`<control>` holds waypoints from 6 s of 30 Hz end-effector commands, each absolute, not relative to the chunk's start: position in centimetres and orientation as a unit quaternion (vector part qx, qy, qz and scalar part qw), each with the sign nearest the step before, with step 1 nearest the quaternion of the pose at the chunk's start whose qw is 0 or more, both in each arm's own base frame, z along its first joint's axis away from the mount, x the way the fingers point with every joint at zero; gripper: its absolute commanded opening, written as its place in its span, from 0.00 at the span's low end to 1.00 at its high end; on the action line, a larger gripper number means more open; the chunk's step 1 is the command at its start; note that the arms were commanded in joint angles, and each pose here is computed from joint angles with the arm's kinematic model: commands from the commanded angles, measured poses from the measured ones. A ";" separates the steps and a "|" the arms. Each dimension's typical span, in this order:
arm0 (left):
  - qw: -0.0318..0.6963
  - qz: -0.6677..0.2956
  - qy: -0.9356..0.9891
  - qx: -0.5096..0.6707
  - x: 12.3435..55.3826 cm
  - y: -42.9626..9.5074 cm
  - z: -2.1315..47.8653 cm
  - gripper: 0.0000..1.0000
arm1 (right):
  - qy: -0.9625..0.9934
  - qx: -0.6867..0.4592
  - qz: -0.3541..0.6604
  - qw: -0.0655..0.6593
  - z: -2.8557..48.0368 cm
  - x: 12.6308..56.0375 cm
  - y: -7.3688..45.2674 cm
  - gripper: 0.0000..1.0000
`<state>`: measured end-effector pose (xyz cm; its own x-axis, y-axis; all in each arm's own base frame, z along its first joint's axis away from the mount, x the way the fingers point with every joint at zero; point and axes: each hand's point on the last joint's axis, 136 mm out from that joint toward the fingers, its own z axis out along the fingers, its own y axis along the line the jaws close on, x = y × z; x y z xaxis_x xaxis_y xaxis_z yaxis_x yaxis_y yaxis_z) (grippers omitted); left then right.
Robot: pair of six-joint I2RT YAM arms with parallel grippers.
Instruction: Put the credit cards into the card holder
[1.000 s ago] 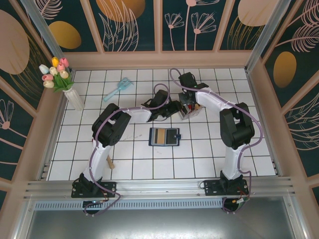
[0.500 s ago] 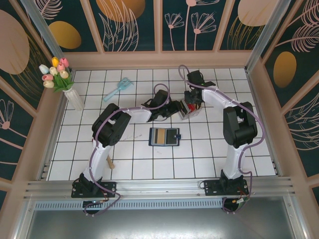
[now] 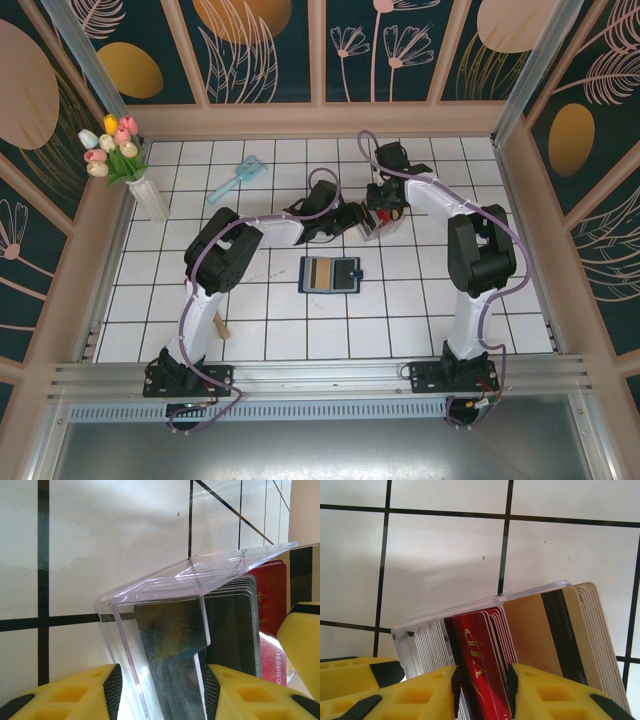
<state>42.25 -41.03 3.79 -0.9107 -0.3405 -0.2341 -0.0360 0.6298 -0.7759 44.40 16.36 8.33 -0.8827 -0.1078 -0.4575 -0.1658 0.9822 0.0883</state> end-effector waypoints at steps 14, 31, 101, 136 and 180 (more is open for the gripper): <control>0.156 -0.389 0.901 -0.113 41.0 -40.2 1.2 0.47 | 0.975 -0.077 0.005 0.206 5.4 43.6 15.5 0.37; 0.163 -0.391 0.899 -0.111 41.2 -40.1 1.8 0.47 | 0.965 -0.092 0.134 0.205 8.4 42.7 19.5 0.32; 0.165 -0.396 0.897 -0.109 41.3 -40.4 2.3 0.47 | 0.940 -0.033 0.293 0.172 10.7 43.0 19.5 0.31; 0.163 -0.398 0.896 -0.109 41.3 -40.4 2.2 0.48 | 0.940 -0.026 0.281 0.191 12.6 43.5 18.5 0.14; 0.181 -0.405 0.891 -0.094 41.5 -40.5 4.3 0.48 | 0.935 -0.083 0.188 0.290 14.6 43.2 18.4 0.00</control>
<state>42.03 -40.85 3.69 -0.9122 -0.3290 -0.2442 -0.0242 0.6382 -0.7695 42.71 18.31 15.53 -0.8311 -0.0180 -0.5559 -0.2441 0.9099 0.3355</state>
